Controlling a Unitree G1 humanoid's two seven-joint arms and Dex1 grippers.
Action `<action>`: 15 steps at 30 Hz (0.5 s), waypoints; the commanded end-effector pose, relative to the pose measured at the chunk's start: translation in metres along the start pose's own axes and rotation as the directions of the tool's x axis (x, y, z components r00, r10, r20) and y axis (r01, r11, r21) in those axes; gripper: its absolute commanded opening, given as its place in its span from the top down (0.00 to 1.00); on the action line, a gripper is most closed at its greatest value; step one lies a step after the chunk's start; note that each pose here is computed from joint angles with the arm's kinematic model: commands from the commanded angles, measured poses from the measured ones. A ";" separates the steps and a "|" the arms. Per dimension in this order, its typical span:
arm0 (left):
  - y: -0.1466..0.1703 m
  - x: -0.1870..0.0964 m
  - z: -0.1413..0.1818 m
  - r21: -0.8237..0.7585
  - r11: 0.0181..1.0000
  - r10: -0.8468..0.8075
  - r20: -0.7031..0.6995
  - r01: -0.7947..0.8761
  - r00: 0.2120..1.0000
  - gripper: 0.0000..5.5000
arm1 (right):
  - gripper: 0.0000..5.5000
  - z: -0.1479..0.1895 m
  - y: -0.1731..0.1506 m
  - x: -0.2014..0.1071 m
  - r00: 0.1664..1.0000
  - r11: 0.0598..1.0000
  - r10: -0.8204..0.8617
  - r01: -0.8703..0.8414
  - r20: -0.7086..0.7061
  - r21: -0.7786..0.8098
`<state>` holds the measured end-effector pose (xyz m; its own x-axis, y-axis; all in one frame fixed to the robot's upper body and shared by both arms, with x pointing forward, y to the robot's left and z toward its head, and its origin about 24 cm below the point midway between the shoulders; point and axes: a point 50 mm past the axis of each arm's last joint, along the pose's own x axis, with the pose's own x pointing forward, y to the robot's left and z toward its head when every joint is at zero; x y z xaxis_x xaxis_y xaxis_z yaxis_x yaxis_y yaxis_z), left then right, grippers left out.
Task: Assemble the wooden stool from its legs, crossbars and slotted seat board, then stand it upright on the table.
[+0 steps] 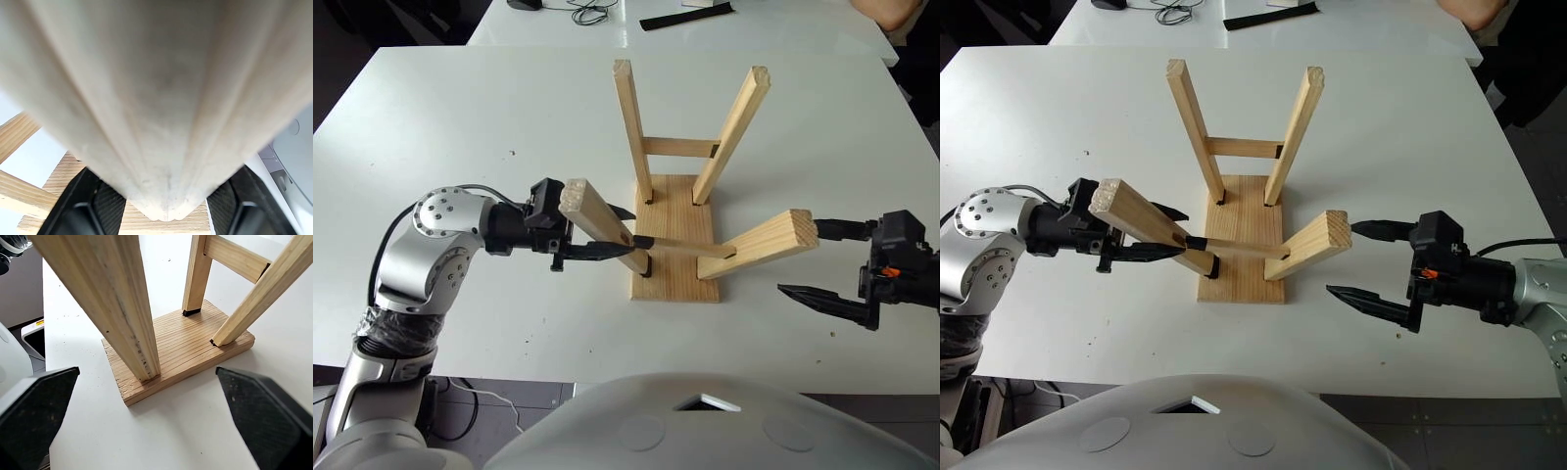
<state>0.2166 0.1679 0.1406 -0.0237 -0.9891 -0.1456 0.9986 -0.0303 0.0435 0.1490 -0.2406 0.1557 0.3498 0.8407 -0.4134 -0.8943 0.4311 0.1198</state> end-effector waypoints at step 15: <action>-0.003 0.021 -0.018 -0.098 0.993 -0.086 -0.158 0.071 0.984 0.63 | 0.06 0.008 0.000 0.018 0.999 0.998 0.024 -0.023 0.025 -0.058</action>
<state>0.2178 0.1489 0.1414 -0.0741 -0.9732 -0.2175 0.9934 -0.0911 0.0690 0.1559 -0.2260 0.1534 0.3375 0.8541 -0.3958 -0.9084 0.4058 0.1011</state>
